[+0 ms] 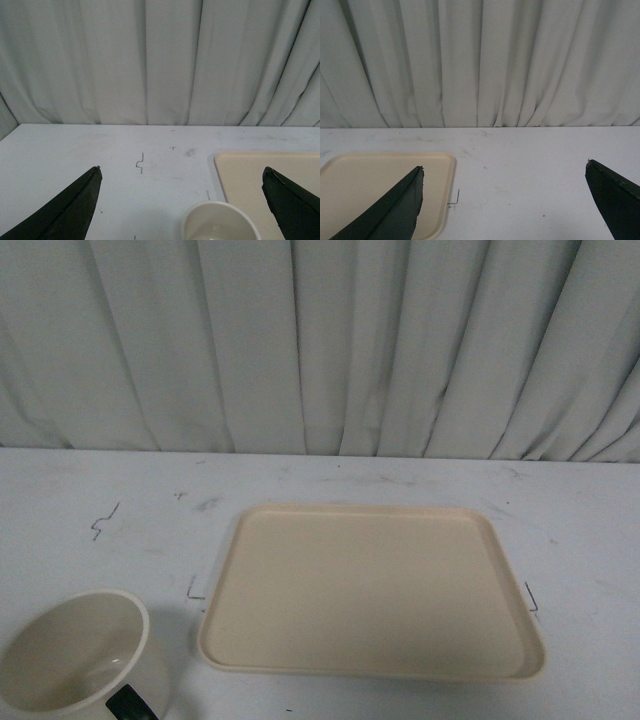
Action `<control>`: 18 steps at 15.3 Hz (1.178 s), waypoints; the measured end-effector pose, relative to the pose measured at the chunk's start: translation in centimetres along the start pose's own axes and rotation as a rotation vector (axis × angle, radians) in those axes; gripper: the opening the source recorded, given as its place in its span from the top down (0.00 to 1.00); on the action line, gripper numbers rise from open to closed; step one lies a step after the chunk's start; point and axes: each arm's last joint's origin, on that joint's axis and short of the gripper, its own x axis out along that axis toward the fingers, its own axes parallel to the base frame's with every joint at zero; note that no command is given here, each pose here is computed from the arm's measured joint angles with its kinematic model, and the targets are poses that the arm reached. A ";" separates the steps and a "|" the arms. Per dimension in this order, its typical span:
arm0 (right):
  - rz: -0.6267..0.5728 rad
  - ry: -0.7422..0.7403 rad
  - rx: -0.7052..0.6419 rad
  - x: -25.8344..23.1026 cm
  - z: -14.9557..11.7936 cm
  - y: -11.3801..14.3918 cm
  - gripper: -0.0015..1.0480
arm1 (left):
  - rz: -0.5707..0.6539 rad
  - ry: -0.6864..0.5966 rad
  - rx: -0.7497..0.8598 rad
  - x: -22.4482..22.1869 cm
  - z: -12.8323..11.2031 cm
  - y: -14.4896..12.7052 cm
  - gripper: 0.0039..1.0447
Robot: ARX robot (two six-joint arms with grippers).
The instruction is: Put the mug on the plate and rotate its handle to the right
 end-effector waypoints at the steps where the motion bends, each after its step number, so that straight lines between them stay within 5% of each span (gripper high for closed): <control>1: 0.000 0.000 0.000 0.0 0.0 0.0 0.06 | 0.000 0.000 0.000 0.0 0.0 0.0 0.06; 16: 0.000 0.000 0.000 0.0 0.0 0.0 0.06 | 0.000 0.000 0.000 0.0 0.0 0.0 0.06; 17: 0.000 0.000 0.000 0.0 0.0 0.0 0.06 | 0.047 0.104 -0.015 -0.1 -0.2 0.0 0.06; 18: -0.003 0.001 0.001 0.0 0.0 0.0 0.06 | 0.142 0.353 -0.021 0.2 0.3 -0.1 0.06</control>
